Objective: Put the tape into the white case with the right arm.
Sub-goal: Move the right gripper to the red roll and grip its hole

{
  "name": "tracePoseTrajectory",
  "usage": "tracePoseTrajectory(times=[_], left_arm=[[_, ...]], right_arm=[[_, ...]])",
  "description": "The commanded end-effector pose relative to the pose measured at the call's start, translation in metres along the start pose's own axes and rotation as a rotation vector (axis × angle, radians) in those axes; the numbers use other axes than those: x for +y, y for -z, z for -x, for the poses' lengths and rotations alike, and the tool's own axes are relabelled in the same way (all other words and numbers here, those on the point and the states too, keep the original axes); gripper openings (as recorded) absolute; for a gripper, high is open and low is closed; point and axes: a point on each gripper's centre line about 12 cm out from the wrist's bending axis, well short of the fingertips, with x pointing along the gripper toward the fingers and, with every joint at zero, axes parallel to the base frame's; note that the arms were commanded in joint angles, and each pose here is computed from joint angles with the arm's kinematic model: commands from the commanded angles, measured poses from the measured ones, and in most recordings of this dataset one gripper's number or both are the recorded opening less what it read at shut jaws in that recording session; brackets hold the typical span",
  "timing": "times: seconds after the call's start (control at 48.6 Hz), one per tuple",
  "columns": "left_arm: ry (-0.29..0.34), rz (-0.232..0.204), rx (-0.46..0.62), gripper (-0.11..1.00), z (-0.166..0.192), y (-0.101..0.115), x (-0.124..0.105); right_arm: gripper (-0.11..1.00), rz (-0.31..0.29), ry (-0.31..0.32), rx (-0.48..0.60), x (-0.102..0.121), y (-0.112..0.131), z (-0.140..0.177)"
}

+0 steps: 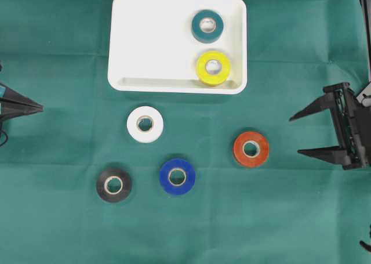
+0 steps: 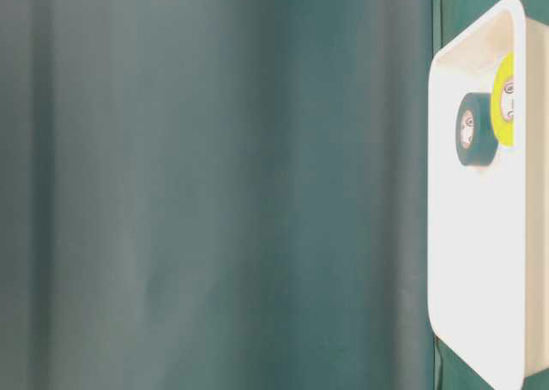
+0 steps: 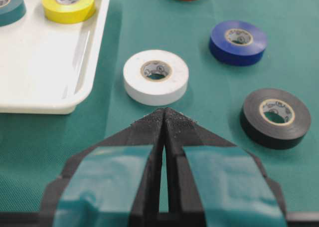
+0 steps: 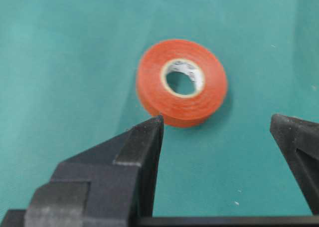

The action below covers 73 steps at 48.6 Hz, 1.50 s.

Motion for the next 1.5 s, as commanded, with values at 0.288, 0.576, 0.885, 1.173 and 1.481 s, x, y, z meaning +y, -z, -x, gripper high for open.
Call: tracePoseTrajectory(times=[0.288,0.576,0.885,1.173,1.481], left_arm=[[0.002,-0.002,-0.014,0.01,0.000,-0.005,0.000],[0.002,0.000,-0.014,0.01,0.000,-0.005,0.000],[0.002,0.000,-0.014,0.01,0.000,-0.005,0.000],[0.002,0.000,-0.014,0.01,0.000,-0.005,0.000],[0.002,0.000,-0.014,0.01,0.000,-0.005,0.000]], right_arm=[[0.64,0.016,-0.025,0.023,0.005,-0.002,-0.006],[0.64,0.039,-0.076,0.040,0.015,-0.014,-0.022],[0.64,0.044,-0.097,0.103,0.021,-0.024,-0.055],[0.64,0.044,-0.099,0.115,0.021,-0.027,-0.063],[0.64,0.048,-0.099,0.129,0.022,-0.034,-0.076]])
